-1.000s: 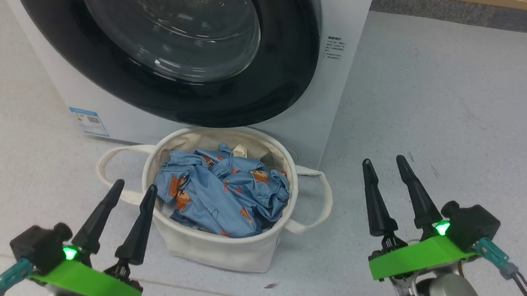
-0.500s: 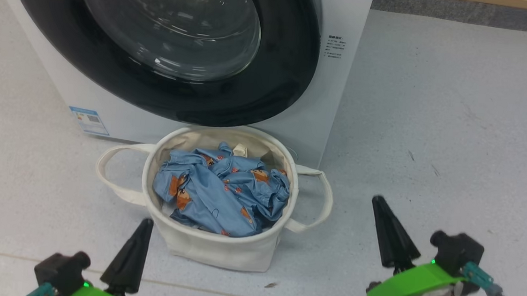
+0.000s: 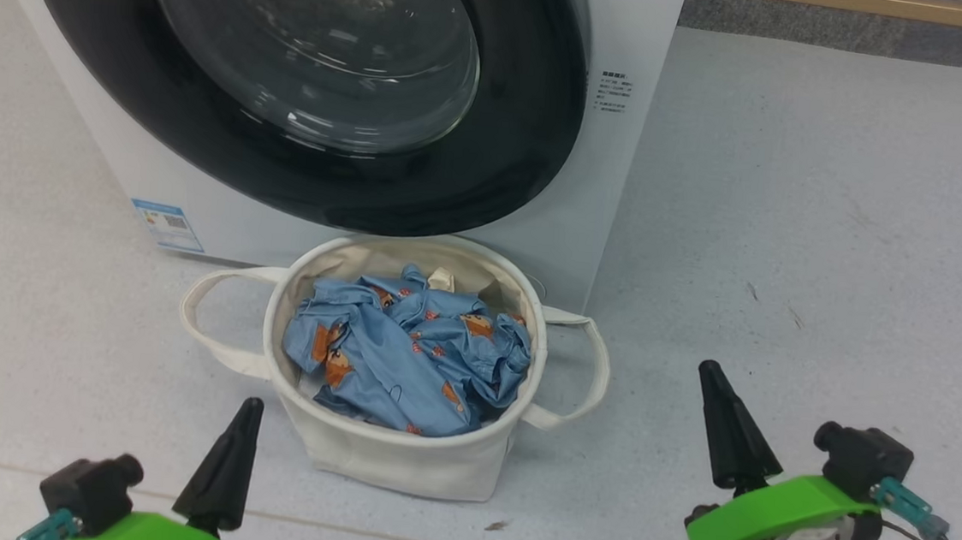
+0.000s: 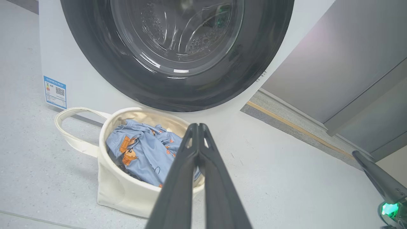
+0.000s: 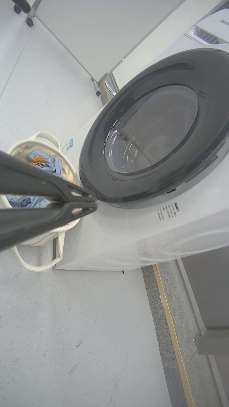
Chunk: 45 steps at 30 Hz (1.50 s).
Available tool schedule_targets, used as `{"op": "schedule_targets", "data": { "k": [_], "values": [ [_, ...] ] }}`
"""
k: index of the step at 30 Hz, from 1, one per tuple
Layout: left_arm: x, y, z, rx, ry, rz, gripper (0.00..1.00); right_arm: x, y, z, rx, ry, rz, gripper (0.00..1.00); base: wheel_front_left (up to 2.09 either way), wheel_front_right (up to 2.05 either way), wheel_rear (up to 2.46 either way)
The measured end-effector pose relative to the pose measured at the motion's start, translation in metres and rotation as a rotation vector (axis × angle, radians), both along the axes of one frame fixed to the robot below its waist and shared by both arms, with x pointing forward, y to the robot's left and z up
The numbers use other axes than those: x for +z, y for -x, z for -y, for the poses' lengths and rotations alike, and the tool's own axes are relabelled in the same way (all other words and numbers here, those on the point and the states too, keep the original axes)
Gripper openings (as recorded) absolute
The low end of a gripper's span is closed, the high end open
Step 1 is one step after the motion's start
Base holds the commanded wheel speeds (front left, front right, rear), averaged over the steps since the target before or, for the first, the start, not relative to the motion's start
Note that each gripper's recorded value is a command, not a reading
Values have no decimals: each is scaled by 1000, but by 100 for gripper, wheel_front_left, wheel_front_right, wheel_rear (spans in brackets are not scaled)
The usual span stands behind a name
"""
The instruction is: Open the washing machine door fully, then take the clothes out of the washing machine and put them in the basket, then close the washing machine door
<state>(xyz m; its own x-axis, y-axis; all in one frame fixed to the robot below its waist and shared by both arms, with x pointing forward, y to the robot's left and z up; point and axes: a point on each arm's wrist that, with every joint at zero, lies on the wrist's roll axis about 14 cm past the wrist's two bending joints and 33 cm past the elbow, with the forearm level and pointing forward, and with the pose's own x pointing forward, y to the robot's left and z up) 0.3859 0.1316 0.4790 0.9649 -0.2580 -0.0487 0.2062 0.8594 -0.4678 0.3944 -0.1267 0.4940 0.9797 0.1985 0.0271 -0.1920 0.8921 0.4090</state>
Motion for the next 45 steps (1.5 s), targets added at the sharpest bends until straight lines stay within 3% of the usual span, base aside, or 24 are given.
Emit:
{"op": "schedule_targets", "data": {
  "k": [45],
  "values": [
    [0,-3,-26,150,410,-127,0,-4,0,36,-127,-450,-121,0,0,0,0]
  ]
}}
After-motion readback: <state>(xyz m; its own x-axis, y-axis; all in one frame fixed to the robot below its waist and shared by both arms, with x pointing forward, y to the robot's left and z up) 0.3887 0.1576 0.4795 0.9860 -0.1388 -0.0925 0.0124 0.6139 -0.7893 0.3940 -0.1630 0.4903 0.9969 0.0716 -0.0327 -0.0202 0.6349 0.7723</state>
